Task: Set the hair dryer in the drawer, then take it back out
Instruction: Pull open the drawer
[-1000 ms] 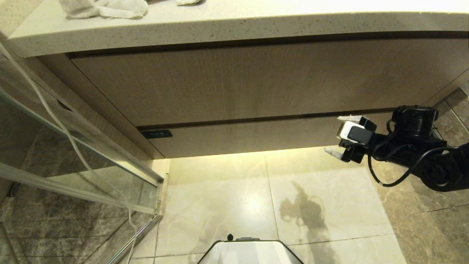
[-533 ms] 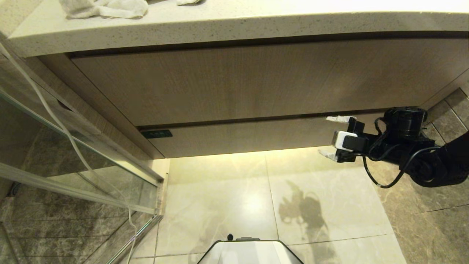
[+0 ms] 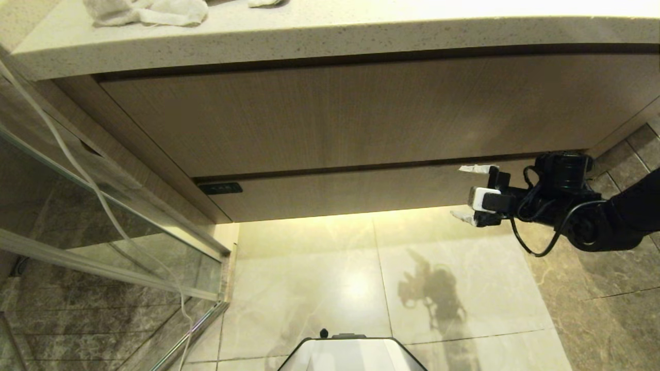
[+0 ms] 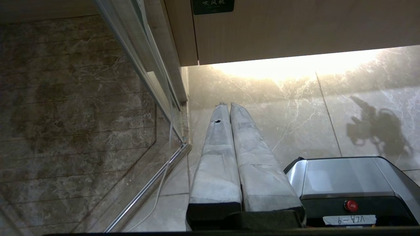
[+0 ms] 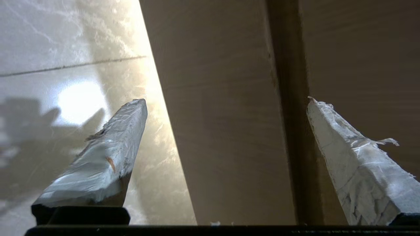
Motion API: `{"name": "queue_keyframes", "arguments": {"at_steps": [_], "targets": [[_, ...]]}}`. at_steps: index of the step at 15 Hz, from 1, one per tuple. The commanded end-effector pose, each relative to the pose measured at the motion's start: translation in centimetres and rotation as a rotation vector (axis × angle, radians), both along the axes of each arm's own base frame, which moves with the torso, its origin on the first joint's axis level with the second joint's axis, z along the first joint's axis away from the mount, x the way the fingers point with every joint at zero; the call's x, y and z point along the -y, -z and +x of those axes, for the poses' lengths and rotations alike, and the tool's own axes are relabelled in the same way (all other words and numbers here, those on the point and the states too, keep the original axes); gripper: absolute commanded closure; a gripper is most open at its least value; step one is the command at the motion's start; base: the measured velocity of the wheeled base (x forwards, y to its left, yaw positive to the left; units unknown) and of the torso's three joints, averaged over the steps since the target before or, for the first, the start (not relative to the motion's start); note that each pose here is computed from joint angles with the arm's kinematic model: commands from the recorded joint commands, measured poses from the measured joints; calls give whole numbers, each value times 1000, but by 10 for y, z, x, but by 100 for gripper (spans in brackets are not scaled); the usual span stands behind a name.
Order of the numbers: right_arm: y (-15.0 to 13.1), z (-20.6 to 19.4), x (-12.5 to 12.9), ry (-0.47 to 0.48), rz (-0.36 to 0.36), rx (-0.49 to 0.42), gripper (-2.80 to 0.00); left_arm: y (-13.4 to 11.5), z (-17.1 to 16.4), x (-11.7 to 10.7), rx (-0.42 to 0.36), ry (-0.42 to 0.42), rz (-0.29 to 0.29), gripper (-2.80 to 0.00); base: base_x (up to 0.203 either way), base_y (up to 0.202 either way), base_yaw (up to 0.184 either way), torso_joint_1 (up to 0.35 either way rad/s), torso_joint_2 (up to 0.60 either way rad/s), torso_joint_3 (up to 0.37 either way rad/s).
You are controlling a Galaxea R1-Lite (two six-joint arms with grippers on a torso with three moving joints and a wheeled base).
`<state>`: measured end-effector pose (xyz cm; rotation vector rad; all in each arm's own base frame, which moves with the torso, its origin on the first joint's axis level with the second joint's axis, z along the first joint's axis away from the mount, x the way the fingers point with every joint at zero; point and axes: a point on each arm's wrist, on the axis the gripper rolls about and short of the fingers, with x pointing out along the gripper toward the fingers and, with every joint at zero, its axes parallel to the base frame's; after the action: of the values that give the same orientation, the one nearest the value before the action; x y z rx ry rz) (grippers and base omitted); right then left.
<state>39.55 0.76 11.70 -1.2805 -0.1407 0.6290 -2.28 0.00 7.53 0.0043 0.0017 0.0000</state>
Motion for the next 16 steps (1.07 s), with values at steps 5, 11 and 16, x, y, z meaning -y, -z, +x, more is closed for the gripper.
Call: {"name": "queue_keyframes", "arguments": {"at_steps": [5, 11, 16], "targets": [[-6, 32, 2, 67, -18, -67, -280, 0, 0, 0, 0, 0, 0, 0, 0, 0, 0, 0, 0, 0], [-13, 45, 5, 82, 10, -50, -280, 0, 0, 0, 0, 0, 0, 0, 0, 0, 0, 0, 0, 0], [-7, 55, 5, 84, 10, -52, -280, 0, 0, 0, 0, 0, 0, 0, 0, 0, 0, 0, 0, 0]]}}
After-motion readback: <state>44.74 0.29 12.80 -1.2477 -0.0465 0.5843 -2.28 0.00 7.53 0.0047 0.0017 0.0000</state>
